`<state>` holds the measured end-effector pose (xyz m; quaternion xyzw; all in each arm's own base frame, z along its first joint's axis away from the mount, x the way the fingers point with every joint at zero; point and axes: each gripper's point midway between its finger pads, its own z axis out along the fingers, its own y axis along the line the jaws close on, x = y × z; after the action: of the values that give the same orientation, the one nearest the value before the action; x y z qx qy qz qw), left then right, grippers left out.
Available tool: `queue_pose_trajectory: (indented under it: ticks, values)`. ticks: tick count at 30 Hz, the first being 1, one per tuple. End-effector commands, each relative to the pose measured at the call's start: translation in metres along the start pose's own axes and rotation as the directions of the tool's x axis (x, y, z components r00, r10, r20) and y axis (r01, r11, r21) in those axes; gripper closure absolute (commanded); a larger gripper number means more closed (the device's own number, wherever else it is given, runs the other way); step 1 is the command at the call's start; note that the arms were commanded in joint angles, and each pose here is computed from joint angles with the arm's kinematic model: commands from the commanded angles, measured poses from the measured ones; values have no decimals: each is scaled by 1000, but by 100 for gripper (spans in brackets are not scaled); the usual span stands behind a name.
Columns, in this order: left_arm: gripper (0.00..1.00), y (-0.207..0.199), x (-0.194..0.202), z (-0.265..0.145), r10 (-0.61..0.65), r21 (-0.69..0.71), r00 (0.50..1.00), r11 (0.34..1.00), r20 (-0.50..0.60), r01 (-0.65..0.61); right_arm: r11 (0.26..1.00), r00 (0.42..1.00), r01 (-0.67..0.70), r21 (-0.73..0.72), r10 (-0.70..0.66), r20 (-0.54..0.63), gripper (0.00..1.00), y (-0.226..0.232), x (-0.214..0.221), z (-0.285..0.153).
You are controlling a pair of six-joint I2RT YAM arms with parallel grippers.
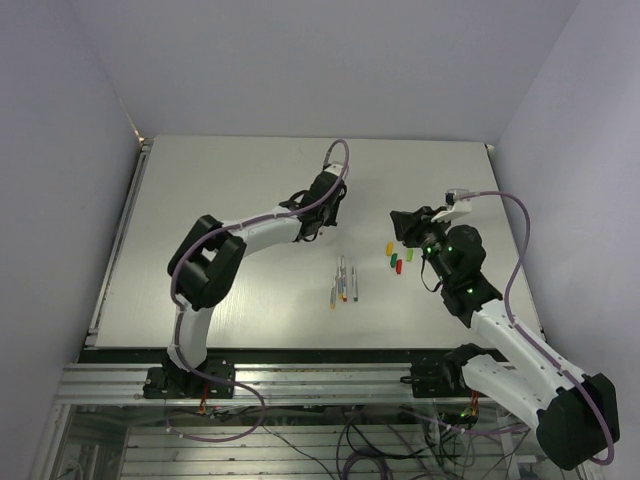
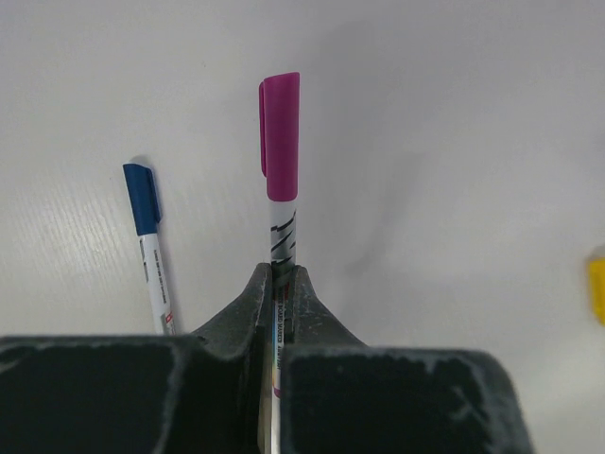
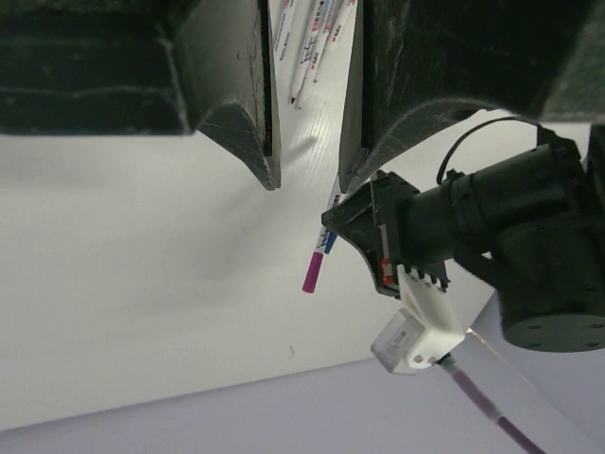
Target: Insert the pens into the pen caps
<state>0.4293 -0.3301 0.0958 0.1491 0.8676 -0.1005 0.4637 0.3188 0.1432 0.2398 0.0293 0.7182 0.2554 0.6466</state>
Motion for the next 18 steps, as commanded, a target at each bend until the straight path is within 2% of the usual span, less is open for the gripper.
queue_pose_trajectory:
  ticks: [1,18]
  values:
    - [93,22,11,15,8,-101,997,995,-74,-16,1000,1000,12,16,-11,-26,69,-3,6,1]
    - [93,49,44,41,-58,-177,985,984,-160,29,1000,998,3,22,-1,-69,69,-8,25,5]
